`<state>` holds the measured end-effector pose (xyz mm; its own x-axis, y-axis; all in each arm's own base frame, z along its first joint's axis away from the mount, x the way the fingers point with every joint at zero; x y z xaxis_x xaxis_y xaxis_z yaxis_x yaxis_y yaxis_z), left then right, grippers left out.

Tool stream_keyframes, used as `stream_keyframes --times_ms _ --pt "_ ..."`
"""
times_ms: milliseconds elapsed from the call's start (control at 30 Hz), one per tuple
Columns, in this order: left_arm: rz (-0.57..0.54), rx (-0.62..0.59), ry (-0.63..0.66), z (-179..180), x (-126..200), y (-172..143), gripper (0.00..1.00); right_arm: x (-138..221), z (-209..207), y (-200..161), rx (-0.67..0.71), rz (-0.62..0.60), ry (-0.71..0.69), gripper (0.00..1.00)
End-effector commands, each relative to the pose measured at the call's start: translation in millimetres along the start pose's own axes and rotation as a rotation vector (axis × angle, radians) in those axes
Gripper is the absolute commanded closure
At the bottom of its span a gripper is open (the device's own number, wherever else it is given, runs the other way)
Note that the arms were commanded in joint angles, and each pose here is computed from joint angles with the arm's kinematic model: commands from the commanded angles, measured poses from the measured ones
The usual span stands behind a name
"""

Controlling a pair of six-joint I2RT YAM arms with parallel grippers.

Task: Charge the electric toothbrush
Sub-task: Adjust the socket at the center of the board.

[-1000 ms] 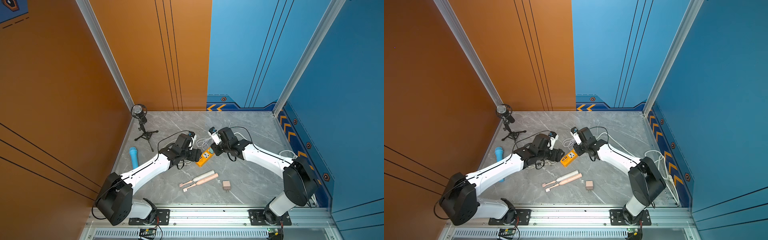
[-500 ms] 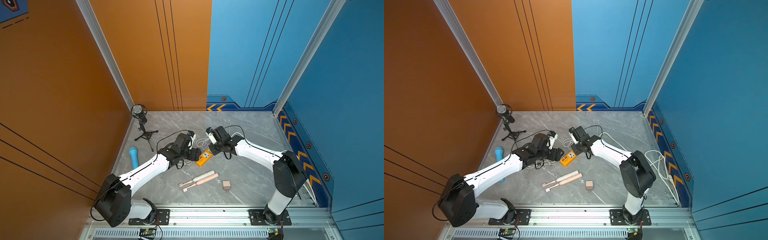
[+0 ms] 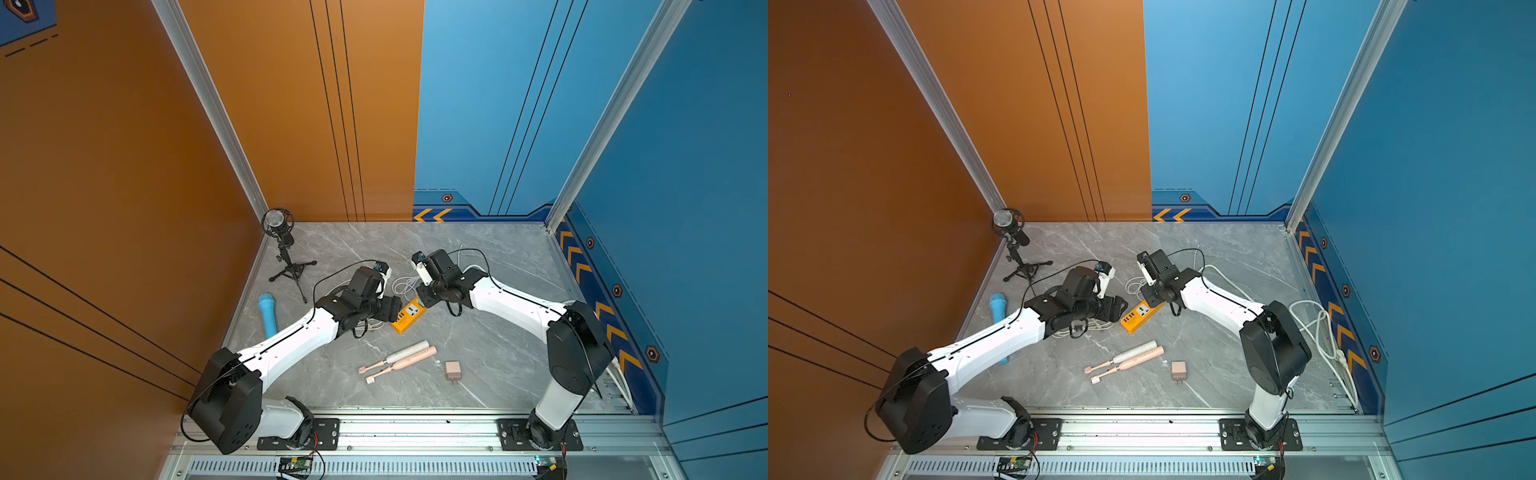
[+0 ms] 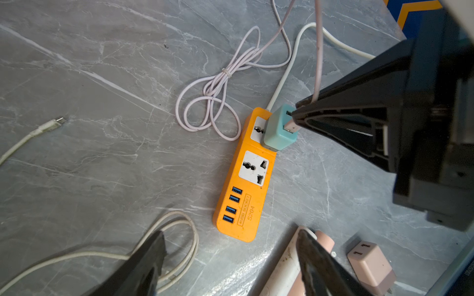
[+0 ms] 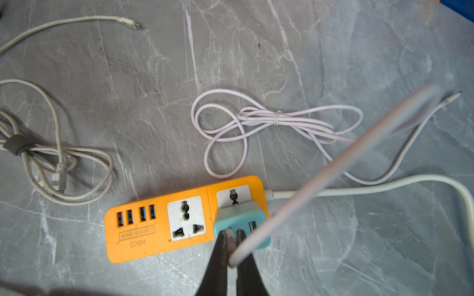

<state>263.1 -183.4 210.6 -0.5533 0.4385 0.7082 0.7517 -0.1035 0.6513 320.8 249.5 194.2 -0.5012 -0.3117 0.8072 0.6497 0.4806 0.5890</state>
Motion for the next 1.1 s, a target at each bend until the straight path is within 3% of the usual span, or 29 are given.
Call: stream_keyframes --times_ms 0,400,800,1067 --pt "-0.011 0.004 0.03 5 5 -1 0.19 -7 0 -12 -0.017 0.063 0.002 0.96" --pt "-0.019 0.01 0.031 5 9 -2 0.2 -14 -12 -57 -0.043 0.169 -0.006 1.0" --pt "-0.021 0.009 0.032 2 6 2 0.2 -29 -19 -94 -0.089 0.342 -0.043 1.0" --pt "-0.029 -0.002 0.046 4 7 4 0.2 -38 -18 -107 -0.047 0.487 -0.032 1.0"
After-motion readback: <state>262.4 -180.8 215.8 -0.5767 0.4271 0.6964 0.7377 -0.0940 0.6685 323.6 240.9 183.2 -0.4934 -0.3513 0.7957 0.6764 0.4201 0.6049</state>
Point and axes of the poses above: each gripper's point midway between its finger pads, its own x axis back along the fingers, its own z axis along the line the jaws close on, y = z × x, the point moved 9 cm from there along x, back along the fingers, and after that the axes turned 2 degrees about x, right-handed, at the moved point
